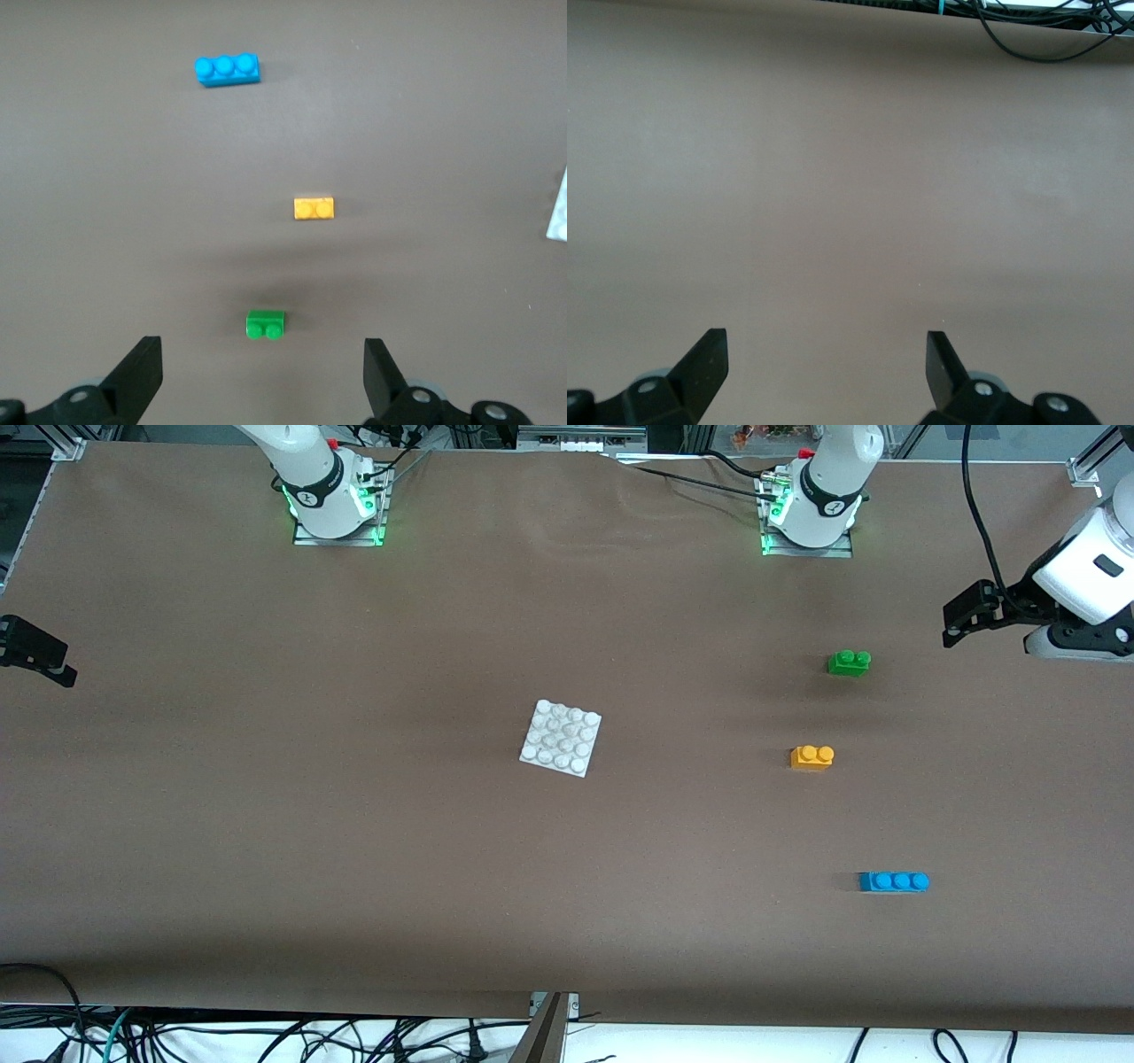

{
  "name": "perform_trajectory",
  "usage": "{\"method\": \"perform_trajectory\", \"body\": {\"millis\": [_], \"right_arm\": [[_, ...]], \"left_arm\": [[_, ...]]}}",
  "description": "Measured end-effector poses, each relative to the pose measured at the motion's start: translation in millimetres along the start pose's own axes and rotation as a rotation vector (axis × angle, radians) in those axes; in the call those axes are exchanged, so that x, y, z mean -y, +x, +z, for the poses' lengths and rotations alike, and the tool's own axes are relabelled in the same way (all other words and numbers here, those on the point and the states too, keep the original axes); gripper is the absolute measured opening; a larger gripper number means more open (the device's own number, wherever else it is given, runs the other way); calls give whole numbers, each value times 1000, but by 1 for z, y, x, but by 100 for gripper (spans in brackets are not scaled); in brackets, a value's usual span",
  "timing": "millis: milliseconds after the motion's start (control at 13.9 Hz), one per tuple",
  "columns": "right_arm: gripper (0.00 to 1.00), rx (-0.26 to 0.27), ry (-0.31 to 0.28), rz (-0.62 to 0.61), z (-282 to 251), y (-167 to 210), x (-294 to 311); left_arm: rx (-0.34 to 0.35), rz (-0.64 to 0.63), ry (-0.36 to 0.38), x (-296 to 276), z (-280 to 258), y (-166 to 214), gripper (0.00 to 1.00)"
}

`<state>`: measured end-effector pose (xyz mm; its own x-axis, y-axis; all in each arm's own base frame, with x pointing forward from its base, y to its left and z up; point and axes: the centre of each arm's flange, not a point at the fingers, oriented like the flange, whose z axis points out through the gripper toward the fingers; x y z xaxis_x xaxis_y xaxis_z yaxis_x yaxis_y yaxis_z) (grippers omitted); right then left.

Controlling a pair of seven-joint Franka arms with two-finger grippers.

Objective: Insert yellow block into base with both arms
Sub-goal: 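Move the left gripper down over the yellow block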

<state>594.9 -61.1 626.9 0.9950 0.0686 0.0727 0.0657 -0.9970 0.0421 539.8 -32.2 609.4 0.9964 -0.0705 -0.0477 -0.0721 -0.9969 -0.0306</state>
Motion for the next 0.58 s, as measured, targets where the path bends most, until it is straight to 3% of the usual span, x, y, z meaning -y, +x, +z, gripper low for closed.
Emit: {"method": "perform_trajectory", "body": {"millis": [216,577], "right_arm": [[100,30,1,-11,4,-2,5],[100,34,6,-36,5,0,19]], "left_arm": [[15,3,0,-2,2,-2,100],[33,-8,-2,5,11,1,100]]}}
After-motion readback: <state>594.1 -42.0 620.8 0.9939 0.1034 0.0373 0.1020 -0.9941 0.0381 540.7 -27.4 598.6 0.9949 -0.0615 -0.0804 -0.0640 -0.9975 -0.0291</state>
